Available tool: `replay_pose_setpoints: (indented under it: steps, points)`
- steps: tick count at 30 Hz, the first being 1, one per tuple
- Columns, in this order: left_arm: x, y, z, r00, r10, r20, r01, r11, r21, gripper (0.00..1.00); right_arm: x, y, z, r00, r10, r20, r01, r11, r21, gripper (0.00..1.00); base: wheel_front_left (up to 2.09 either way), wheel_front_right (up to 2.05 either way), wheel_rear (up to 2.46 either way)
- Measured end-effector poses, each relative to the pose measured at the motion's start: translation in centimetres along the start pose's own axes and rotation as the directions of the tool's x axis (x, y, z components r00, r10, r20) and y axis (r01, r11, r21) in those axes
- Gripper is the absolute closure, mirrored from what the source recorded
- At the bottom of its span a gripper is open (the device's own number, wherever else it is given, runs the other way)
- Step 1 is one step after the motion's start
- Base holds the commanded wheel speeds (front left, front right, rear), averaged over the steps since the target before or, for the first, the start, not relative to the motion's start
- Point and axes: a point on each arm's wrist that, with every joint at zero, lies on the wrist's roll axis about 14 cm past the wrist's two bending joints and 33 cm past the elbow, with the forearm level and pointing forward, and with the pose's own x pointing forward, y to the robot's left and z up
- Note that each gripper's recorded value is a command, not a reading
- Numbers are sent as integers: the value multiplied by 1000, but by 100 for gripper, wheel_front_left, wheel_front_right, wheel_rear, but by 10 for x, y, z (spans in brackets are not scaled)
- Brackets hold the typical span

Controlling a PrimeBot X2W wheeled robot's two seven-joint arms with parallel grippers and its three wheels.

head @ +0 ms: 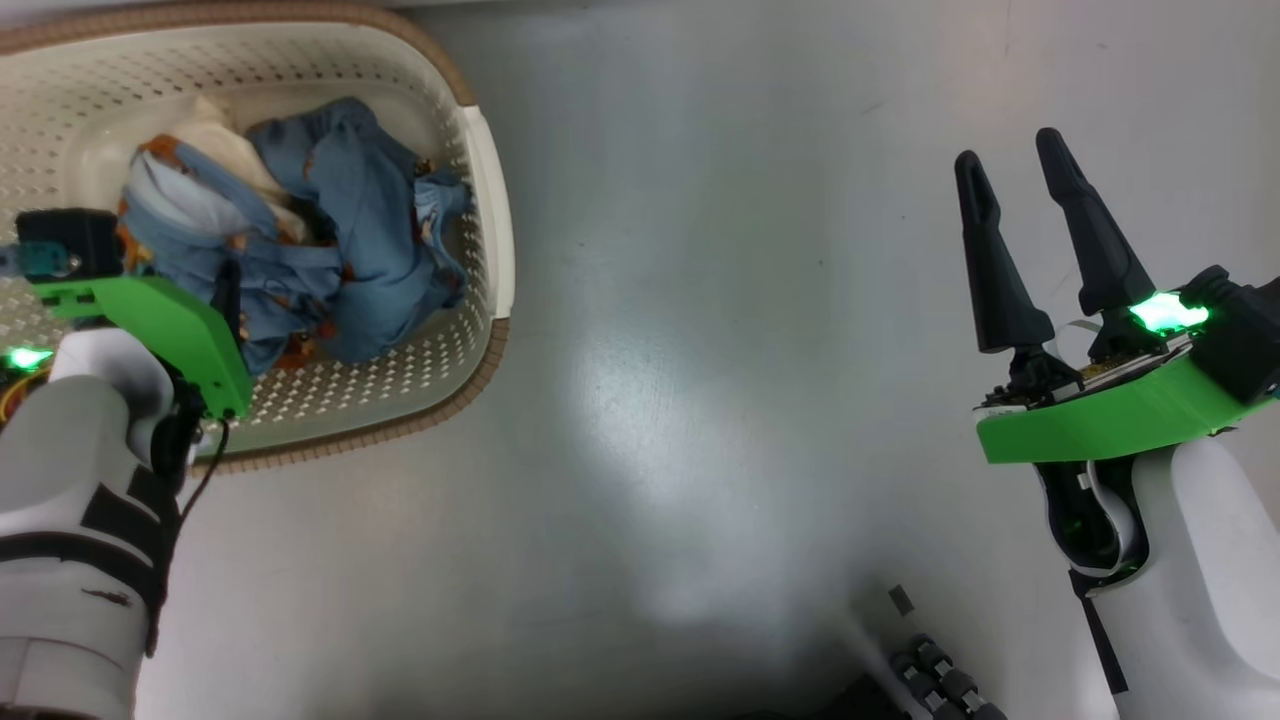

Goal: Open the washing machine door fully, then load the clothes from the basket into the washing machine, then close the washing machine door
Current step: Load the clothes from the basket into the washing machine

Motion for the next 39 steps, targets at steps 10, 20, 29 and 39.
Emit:
replay_pose_setpoints:
  steps: [10, 20, 29, 39]
  points:
    - [12, -2, 0, 1000, -11, -26, 11, 1000, 7, 100, -4, -3, -3, 1000, -9, -12, 9, 1000, -5, 0, 0, 0, 0]
    - [-4, -8, 27, 996, -16, 90, 18, 1000, -25, 100, -4, 3, 16, 1000, 6, 30, -6, 1000, -21, 0, 0, 0, 0]
    - [-44, -15, 32, 979, -21, 202, 27, 999, -26, 100, -16, 9, 43, 997, 5, 77, -3, 1000, -17, 0, 0, 0, 0]
    - [-106, -26, 46, 943, -48, 330, 57, 998, -16, 100, -55, 10, 66, 995, -22, 98, 23, 1000, -2, 0, 0, 0, 0]
